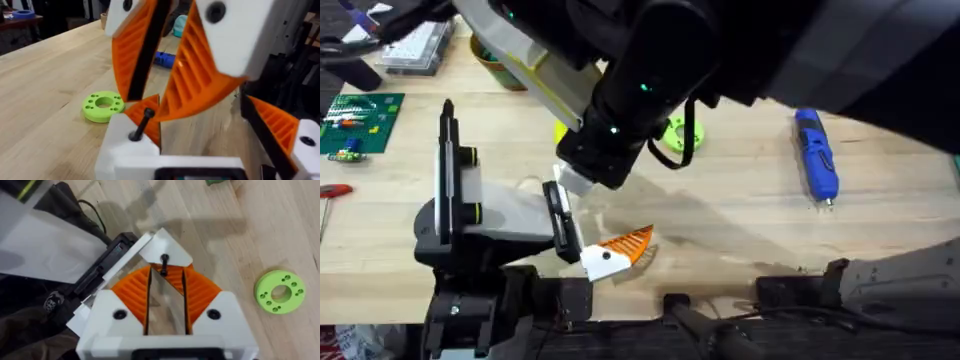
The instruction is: Pick up the gripper from the table and insert it into the empty holder that is missing its gripper. Then pick up a screw, insert it into the mounting hole, and use the screwdriver to tighten it. Finally, clean up the table by picking up the vegetable and placing it into the bucket.
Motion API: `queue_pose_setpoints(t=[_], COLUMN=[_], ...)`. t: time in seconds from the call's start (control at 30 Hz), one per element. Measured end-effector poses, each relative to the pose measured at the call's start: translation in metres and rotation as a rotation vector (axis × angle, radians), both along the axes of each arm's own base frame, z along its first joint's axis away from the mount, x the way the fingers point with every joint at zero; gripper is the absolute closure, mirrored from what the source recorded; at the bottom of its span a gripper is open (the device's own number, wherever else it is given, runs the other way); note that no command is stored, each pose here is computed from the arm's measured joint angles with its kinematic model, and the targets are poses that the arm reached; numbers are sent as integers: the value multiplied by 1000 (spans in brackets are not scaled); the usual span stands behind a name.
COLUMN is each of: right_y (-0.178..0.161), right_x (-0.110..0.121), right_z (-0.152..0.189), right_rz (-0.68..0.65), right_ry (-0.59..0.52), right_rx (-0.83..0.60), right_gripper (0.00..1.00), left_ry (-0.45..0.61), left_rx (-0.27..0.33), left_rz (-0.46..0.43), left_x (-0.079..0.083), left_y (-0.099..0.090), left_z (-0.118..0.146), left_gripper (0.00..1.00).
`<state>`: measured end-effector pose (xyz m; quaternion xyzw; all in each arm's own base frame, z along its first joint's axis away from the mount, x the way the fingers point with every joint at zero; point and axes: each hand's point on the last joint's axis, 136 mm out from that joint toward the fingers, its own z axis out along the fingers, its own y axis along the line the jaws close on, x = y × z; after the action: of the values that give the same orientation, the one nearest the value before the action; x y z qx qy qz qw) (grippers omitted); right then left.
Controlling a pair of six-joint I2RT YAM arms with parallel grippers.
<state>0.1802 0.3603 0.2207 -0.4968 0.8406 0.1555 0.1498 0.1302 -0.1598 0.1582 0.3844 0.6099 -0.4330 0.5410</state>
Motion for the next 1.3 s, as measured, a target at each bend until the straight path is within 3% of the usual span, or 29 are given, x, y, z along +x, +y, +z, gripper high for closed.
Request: queue_pose_setpoints(t=[1.3], right_y=[3], right_x=[2], right_z=[-9], right_rz=[0], right_ry=[9], right_rx=[-16], right_gripper=[688], left_ry=[0], left_rx=[0], left_rz=[0], left_x=[0], left_y=[0], left_z=[0], left_gripper=[15])
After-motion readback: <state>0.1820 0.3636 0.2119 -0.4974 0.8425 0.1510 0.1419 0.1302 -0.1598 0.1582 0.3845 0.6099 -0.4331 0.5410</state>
